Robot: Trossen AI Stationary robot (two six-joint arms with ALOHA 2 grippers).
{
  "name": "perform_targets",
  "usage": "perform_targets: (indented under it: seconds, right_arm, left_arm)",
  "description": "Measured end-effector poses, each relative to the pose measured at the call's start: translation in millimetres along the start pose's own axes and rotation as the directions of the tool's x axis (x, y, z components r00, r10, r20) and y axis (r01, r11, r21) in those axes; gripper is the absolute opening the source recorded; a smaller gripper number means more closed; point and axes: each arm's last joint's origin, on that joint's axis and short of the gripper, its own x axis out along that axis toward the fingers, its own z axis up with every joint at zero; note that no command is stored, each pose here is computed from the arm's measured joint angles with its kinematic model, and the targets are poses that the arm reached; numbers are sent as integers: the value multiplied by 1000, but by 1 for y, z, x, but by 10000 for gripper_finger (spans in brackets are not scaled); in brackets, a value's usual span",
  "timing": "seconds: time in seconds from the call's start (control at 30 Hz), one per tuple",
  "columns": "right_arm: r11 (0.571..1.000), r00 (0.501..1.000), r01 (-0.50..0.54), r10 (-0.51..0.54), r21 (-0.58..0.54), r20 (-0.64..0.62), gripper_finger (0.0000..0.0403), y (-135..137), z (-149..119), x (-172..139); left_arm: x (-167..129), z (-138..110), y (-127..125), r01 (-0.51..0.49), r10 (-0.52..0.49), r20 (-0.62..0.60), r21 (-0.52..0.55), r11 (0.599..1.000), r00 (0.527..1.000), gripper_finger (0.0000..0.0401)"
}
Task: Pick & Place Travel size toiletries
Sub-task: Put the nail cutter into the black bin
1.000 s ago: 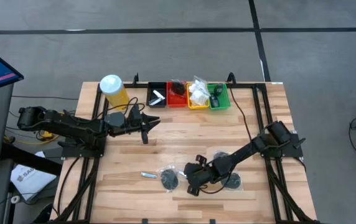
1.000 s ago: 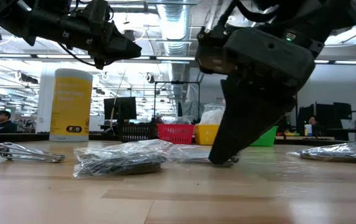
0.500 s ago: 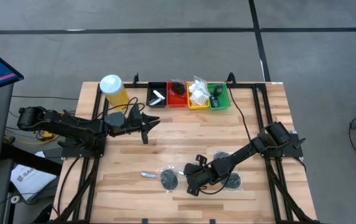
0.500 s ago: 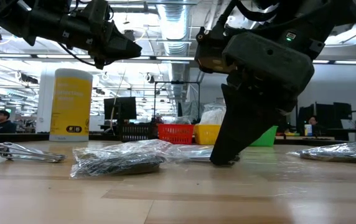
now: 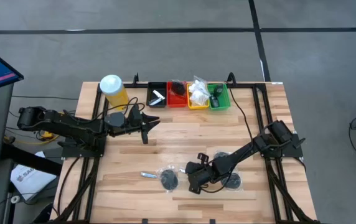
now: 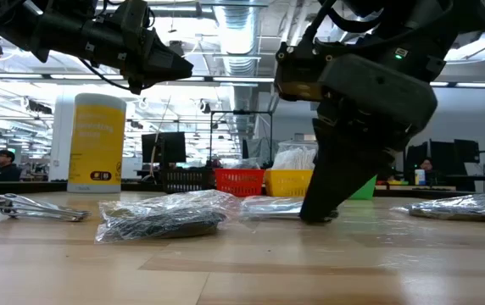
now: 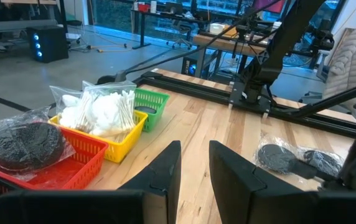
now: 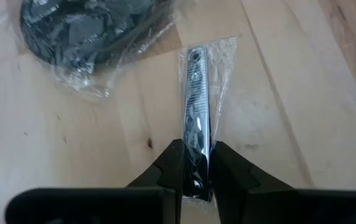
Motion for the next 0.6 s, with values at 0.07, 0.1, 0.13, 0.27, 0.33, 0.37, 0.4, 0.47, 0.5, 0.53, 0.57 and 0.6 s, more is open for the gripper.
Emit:
perform_targets:
  seconds: [0.07, 0.1, 0.13, 0.27, 0.33, 0.37, 0.4, 0.47, 0.5, 0.53, 0.57, 0.6]
  right_arm:
    - [1000, 1000, -1, 1, -8, 5, 47, -2, 4, -5]
    - [1000, 1000, -2, 2, -6, 13, 47, -4, 6, -8]
    - [1000, 1000, 6, -6, -6, 24, 47, -6, 9, -12]
    - [999, 998, 47, -47, -5, 34, 47, -16, 17, -21]
    - [999, 997, 51, -51, -8, 54, 47, -21, 23, -28]
    - [999, 997, 50, -49, -10, 63, 47, -23, 27, -31]
    - [999, 996, 50, -49, -15, 72, 47, -26, 30, -34]
    - [998, 995, 53, -51, -24, 91, 47, -32, 36, -38]
    - [998, 993, 62, -59, -27, 106, 47, -35, 40, -41]
    - [997, 990, 71, -67, -27, 124, 47, -38, 44, -45]
    - [997, 988, 74, -70, -27, 140, 47, -41, 48, -48]
    - [997, 986, 77, -72, -29, 152, 47, -45, 51, -51]
  left_arm:
    - [0, 0, 0, 0, 0, 1, 0, 1000, 1000, 76]
    - [0, 0, 0, 0, 0, 1, 0, 1000, 1000, 76]
    - [0, 0, 0, 0, 0, 1, 0, 1000, 1000, 76]
    - [0, 0, 0, 1, -1, 4, -1, 1000, 1000, 76]
    - [0, 0, 0, 1, -1, 4, -1, 1000, 1000, 76]
    - [0, 0, 0, 1, -1, 4, -1, 1000, 1000, 76]
    - [0, 0, 0, 1, -1, 4, -1, 1000, 1000, 76]
    - [0, 0, 0, 1, -1, 4, -1, 1000, 1000, 76]
    - [0, 0, 0, 0, 0, 4, -1, 1000, 1000, 76]
    - [0, 0, 0, 1, -1, 4, -1, 1000, 1000, 76]
    - [0, 0, 0, 0, 0, 4, -1, 1000, 1000, 76]
    - [0, 0, 0, 0, 0, 5, -2, 1000, 1000, 76]
